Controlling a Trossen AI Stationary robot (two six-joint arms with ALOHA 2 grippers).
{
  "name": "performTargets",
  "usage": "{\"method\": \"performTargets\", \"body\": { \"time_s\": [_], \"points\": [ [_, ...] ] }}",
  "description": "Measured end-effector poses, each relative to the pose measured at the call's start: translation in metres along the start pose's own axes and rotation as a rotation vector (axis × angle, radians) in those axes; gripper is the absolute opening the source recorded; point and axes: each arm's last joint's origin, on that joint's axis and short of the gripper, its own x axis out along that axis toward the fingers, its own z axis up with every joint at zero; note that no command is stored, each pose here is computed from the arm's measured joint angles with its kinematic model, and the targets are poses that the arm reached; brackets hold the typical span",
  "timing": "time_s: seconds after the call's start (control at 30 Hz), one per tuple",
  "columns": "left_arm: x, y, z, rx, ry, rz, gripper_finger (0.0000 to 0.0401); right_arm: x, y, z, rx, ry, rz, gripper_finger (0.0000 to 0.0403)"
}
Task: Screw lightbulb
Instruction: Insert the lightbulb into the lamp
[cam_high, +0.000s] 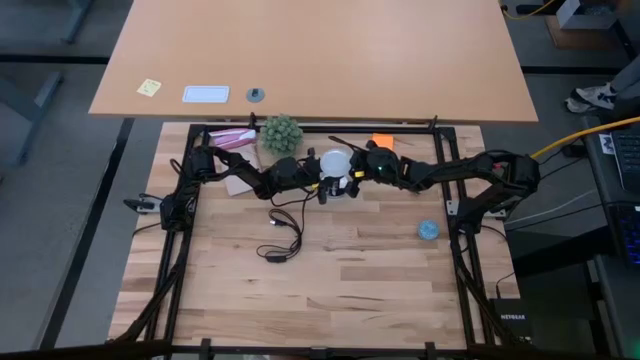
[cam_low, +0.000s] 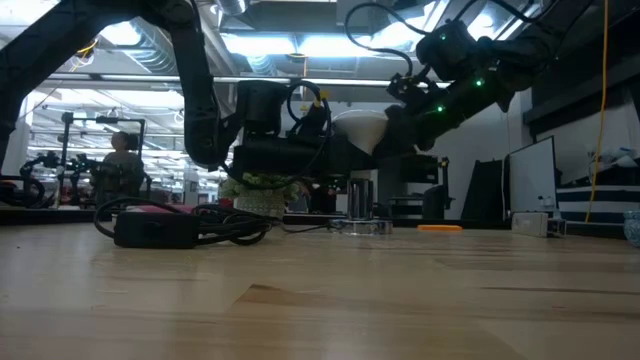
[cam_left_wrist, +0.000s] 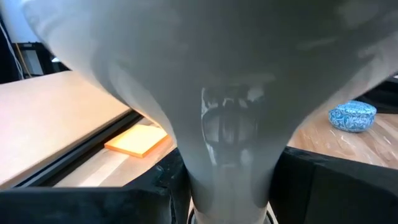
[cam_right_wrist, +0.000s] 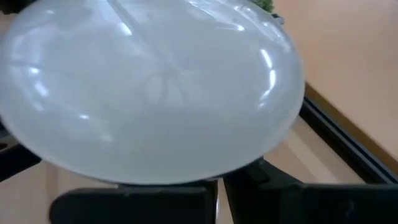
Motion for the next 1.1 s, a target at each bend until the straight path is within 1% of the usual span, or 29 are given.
{"method": "performTargets", "body": {
  "time_s": [0.27, 0.5, 0.63, 0.73, 0.87, 0.97, 1.1],
  "points": [
    [0.0, 0.0, -0.001, -0.001, 0.006, -0.003, 0.0143, 0.0, 0.001, 0.0, 0.0, -0.001, 0.034, 0.0023],
    [0.0, 0.0, -0.001, -0.001, 0.008, -0.004, 0.0143, 0.0, 0.002, -0.003, -0.008, 0.046, 0.044, 0.0023],
    [0.0, 0.0, -0.003, -0.001, 0.025, -0.004, 0.0143, 0.0, 0.002, -0.004, -0.064, 0.052, 0.039, 0.0023],
    [0.0, 0.0, -0.004, -0.003, 0.034, -0.004, 0.0143, 0.0, 0.001, -0.005, -0.088, 0.064, 0.008, 0.0023],
    [0.0, 0.0, -0.004, -0.004, 0.037, -0.002, 0.0143, -0.001, 0.001, -0.009, -0.087, 0.104, -0.004, 0.0023],
    [0.0, 0.0, -0.004, -0.003, 0.038, -0.002, 0.0143, -0.001, 0.001, -0.016, -0.093, 0.165, 0.011, 0.0023],
    [0.0, 0.0, -0.004, -0.01, 0.035, -0.002, 0.0143, -0.002, 0.002, -0.021, -0.069, 0.216, 0.03, 0.0023]
  ]
}}
